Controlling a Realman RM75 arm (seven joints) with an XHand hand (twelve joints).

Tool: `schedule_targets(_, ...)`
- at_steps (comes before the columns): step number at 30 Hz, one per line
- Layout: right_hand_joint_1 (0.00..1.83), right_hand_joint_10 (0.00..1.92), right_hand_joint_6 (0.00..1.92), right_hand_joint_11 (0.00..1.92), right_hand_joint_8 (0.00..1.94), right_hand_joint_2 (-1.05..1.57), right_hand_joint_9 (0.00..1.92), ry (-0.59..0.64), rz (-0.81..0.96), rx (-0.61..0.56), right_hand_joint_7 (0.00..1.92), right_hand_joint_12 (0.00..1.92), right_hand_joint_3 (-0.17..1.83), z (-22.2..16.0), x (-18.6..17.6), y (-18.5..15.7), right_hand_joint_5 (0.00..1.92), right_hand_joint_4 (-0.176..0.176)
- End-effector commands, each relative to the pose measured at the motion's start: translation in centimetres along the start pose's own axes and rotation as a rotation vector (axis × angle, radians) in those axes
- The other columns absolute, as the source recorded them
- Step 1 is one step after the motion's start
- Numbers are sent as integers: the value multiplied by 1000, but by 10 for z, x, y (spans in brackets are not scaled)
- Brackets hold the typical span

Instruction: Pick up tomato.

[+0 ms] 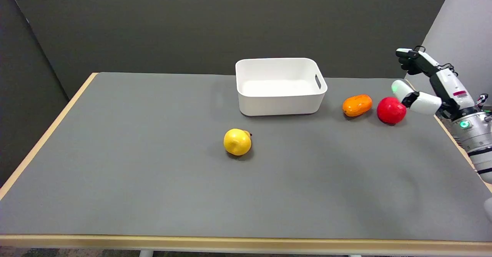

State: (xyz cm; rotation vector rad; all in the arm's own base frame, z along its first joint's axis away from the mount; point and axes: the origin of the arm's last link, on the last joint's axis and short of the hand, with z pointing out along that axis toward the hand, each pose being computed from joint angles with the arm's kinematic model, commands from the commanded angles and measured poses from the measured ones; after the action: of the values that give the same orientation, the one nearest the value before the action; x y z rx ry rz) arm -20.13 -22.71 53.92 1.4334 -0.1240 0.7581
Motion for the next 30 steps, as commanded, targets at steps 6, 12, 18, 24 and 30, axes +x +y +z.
schedule_targets(6,266,663,438,180,332,562,268,58,-404,-44,300,1233,937,4,8,-5,201,118)
schedule_targets(12,205,608,381,159,286,514,197,68,-458,-85,217,1249,951,-10,20,12,143,108)
schedule_targets(18,185,579,303,149,263,491,151,76,-449,-124,165,1261,945,-24,32,29,97,101)
schedule_targets(24,188,558,290,143,261,490,140,24,-491,-142,160,1249,947,-24,32,41,93,102)
schedule_targets(30,190,512,270,112,247,493,107,-154,-497,-237,120,1199,947,2,15,64,61,97)
